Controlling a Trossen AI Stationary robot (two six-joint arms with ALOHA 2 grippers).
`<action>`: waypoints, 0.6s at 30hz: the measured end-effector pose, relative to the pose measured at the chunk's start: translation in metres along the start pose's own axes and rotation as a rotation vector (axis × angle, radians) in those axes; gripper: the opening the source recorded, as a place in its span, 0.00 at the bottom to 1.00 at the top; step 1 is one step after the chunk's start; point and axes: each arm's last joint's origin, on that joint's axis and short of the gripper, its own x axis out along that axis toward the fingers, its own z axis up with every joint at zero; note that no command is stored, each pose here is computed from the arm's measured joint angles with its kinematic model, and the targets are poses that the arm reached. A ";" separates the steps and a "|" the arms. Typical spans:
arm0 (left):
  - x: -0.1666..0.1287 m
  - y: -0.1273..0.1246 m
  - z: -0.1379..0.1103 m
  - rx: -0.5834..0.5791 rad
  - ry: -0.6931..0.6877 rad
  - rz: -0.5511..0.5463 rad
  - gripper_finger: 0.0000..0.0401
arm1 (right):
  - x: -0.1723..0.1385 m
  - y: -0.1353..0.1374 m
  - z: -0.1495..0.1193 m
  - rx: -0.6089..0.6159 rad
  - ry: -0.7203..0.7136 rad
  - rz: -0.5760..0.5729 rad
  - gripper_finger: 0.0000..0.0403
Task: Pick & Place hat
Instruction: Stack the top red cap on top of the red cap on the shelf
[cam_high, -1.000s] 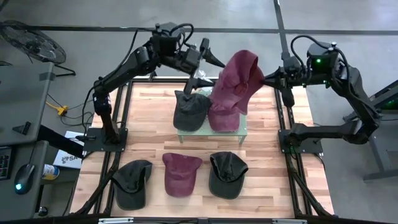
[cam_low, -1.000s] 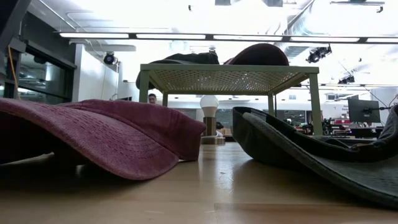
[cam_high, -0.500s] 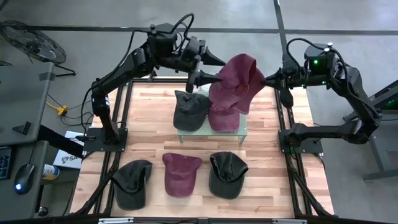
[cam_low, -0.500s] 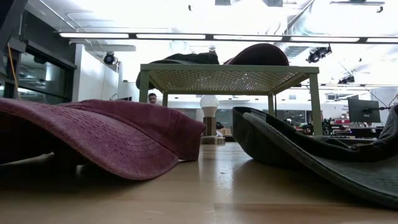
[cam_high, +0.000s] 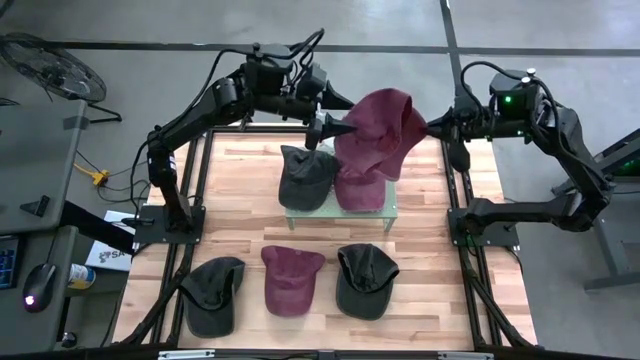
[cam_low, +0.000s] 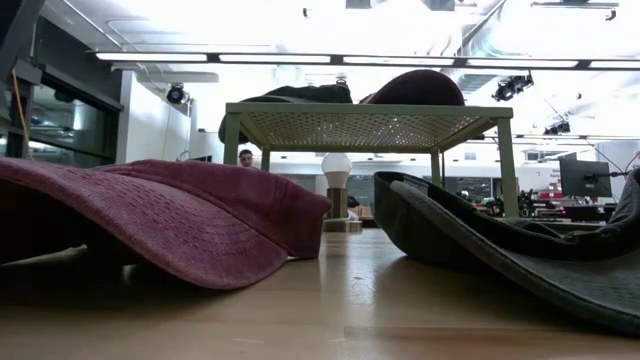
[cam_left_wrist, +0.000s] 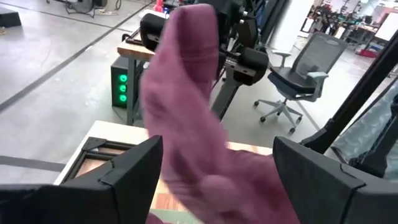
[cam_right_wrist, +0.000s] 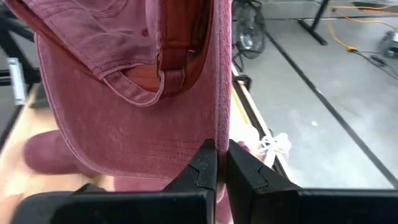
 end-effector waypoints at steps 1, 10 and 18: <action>0.000 0.000 0.000 0.000 -0.001 0.004 0.75 | 0.000 0.000 0.000 0.000 0.006 -0.015 0.01; 0.000 0.002 -0.003 -0.066 0.021 0.076 0.75 | 0.000 0.000 -0.001 -0.011 0.015 -0.024 0.01; -0.001 0.004 -0.010 -0.137 0.079 0.117 0.66 | 0.000 -0.001 -0.001 -0.013 0.016 -0.053 0.01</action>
